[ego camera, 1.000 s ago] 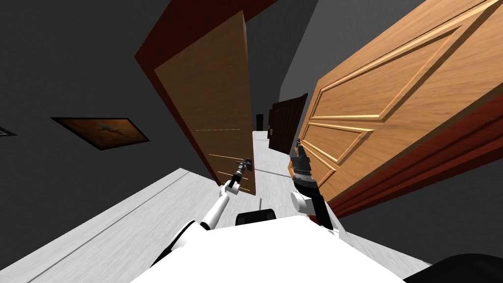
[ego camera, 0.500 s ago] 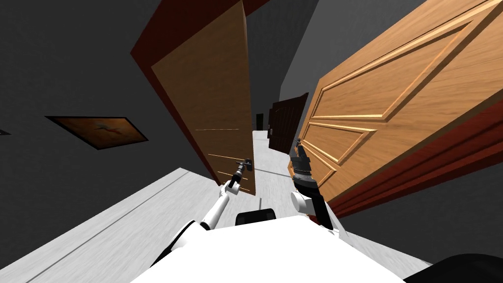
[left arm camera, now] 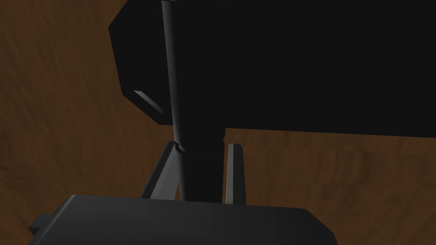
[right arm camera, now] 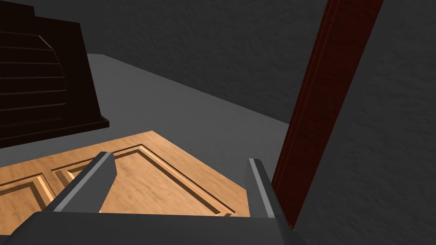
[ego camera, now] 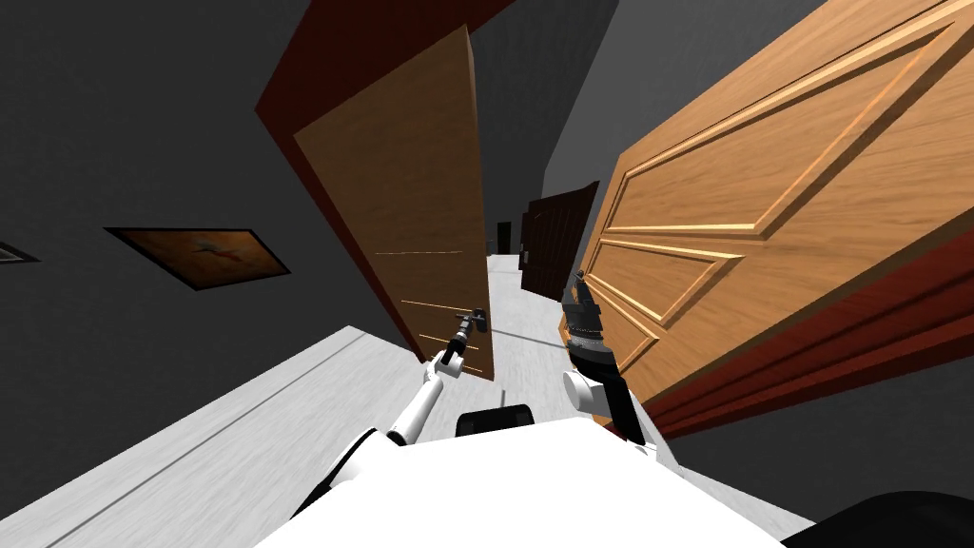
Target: Push the door open
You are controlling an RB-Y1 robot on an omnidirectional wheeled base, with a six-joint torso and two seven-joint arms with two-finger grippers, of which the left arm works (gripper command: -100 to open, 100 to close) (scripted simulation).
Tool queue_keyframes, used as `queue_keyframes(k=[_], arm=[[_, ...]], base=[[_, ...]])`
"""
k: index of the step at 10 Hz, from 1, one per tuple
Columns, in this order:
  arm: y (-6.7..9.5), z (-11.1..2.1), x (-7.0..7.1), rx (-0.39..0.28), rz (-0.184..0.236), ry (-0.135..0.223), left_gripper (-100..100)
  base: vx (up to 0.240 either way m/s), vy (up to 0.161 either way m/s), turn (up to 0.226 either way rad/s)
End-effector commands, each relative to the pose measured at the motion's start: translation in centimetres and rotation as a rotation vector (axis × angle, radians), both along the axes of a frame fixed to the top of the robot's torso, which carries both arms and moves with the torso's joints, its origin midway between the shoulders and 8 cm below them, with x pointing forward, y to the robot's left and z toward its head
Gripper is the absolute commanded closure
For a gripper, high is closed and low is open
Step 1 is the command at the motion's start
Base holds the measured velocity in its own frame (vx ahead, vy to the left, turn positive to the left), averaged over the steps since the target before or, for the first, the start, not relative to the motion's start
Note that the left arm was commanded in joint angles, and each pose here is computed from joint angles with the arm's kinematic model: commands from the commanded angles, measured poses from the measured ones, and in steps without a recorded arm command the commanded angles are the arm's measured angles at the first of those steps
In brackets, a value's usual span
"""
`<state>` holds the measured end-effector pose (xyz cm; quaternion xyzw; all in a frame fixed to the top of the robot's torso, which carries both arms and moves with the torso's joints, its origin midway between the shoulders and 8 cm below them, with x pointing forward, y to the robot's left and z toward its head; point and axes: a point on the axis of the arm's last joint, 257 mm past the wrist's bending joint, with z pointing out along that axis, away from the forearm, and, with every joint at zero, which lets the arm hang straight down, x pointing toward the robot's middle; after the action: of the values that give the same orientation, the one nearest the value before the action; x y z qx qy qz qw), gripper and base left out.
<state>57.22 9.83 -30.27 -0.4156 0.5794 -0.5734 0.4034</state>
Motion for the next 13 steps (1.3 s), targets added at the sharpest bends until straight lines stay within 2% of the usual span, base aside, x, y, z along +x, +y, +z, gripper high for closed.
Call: queue_keyframes(k=[1, 5, 7, 10, 13], arm=[[1.1, 0.9, 0.6, -0.002, 0.020, -0.019, 100], [3.4, 0.9, 1.3, 0.001, 0.068, -0.020, 100], [5.2, 1.0, 1.8, 0.003, 0.105, -0.021, 100], [6.1, 1.0, 2.0, 0.004, 0.124, -0.022, 100], [8.1, 1.0, 2.4, 0.006, 0.164, -0.022, 100]], base=[[0.143, -0.100, 0.041], [0.173, -0.121, 0.051], [0.133, -0.164, 0.080], [0.131, -0.105, 0.050], [0.089, -0.097, 0.043]])
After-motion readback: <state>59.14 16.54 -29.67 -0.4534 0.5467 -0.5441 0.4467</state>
